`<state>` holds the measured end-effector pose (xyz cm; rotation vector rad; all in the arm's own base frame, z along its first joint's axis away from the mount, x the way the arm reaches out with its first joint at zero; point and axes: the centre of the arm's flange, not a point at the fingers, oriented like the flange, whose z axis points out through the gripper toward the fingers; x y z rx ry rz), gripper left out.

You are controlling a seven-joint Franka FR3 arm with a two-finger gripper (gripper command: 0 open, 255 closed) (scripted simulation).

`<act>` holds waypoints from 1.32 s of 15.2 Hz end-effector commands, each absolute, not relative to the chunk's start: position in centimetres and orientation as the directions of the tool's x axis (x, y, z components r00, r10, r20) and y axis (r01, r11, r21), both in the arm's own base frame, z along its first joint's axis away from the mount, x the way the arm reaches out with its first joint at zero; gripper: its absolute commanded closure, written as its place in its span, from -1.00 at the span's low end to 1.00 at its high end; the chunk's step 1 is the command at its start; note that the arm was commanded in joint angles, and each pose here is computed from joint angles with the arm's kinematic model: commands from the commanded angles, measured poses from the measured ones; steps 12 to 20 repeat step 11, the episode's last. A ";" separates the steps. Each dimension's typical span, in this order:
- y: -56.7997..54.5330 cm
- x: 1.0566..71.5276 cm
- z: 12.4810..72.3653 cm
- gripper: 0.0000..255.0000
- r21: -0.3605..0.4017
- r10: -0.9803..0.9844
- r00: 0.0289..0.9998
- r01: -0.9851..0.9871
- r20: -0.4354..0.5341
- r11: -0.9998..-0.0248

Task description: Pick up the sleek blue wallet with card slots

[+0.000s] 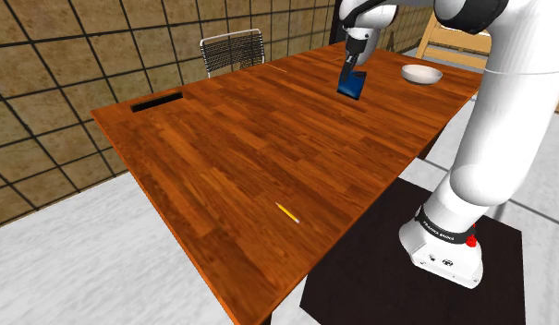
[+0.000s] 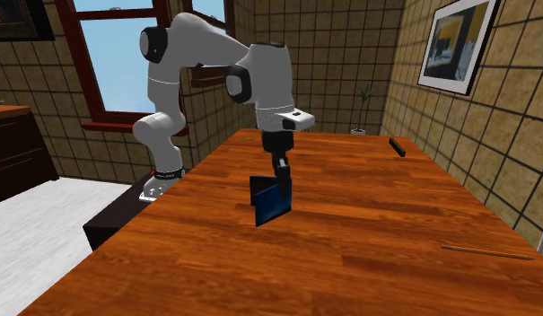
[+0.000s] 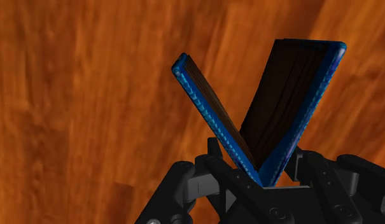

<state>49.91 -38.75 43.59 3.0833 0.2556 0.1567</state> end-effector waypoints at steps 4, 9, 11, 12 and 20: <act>-38.8 49.9 46.3 1.00 0.052 0.166 0.981 0.162 0.097 -0.985; -38.8 49.9 49.0 1.00 0.052 0.166 0.981 0.162 0.097 -0.985; -38.8 49.9 49.1 1.00 0.052 0.166 0.981 0.162 0.097 -0.985; -38.8 49.9 49.1 1.00 0.052 0.166 0.981 0.162 0.097 -0.985; -38.8 49.9 49.1 1.00 0.052 0.166 0.981 0.162 0.097 -0.985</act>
